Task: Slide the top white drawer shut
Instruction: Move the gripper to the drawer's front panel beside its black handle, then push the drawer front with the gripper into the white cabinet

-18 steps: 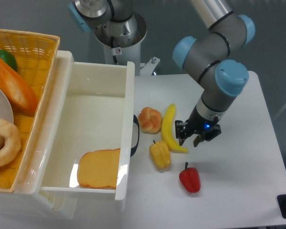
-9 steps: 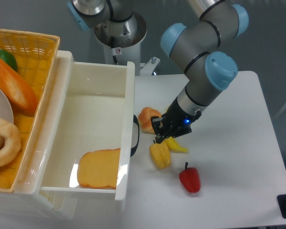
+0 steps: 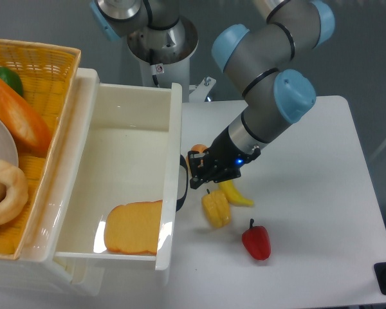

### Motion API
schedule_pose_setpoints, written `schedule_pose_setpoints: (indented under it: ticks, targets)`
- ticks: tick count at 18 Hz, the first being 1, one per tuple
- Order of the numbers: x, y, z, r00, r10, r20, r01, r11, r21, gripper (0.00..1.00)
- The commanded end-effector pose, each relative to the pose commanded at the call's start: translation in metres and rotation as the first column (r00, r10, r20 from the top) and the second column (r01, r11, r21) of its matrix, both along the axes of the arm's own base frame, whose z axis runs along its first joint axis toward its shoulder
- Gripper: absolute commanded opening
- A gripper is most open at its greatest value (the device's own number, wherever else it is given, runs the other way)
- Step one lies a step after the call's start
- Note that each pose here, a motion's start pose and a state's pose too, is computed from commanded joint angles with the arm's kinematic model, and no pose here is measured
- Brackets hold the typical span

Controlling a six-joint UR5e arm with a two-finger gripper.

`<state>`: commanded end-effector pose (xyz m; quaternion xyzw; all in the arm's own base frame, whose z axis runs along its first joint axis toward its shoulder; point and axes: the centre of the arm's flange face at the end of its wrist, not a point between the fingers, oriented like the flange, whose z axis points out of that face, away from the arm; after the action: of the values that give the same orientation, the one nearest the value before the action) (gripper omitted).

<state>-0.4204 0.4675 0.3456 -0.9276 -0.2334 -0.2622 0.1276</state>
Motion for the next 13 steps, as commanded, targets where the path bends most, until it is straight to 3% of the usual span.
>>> schedule_pose_setpoints:
  ticks: [13]
  targets:
    - [0.025,0.004,0.024,0.999,-0.031,0.032,0.03,0.999,0.036,0.0]
